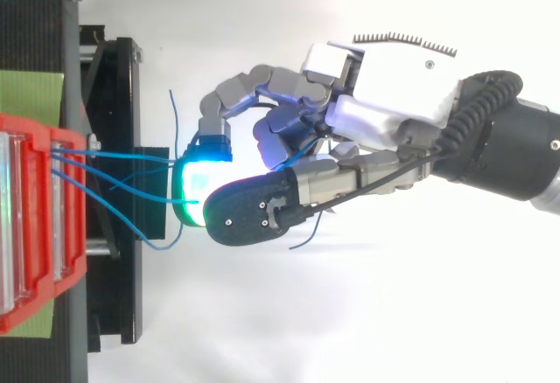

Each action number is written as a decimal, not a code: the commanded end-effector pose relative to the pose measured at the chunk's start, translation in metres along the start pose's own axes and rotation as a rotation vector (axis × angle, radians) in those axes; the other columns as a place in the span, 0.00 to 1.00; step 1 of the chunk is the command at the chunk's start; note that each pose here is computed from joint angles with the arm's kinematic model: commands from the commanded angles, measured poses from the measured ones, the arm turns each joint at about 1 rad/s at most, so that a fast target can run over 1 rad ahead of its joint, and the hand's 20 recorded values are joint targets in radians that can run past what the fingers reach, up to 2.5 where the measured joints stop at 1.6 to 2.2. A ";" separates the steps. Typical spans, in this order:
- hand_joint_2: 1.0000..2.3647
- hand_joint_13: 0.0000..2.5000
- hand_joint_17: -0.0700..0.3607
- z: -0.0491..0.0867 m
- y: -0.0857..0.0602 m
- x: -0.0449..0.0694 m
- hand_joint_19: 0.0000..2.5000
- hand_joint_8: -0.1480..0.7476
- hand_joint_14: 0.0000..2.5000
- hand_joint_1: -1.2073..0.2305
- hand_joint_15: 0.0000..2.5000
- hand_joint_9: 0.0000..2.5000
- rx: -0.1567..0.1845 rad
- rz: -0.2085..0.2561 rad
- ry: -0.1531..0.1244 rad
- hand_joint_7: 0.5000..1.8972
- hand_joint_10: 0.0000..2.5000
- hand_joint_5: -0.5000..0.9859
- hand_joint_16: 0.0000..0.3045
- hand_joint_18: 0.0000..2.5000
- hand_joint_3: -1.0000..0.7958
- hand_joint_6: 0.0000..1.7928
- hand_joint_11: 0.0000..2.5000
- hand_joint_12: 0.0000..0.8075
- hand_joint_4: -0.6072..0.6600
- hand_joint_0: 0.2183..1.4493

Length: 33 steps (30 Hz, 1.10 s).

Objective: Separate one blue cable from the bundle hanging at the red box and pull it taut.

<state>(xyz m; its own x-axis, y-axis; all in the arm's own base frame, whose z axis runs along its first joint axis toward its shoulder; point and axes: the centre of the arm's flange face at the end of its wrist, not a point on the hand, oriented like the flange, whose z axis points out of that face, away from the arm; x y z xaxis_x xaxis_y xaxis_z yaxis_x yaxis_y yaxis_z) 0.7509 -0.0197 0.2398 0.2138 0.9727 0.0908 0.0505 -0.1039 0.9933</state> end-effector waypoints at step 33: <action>0.00 0.40 0.41 -0.001 -0.001 -0.001 0.64 0.53 1.00 0.33 0.68 0.26 0.005 -0.003 -0.004 0.42 1.00 0.25 0.15 0.59 0.56 0.54 0.52 0.46 0.41 0.36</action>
<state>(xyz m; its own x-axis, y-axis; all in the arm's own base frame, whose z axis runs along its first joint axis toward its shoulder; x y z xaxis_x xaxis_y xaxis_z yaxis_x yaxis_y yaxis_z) 0.7502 -0.0199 0.2388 0.2162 0.9723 0.0884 0.0560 -0.1027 0.9931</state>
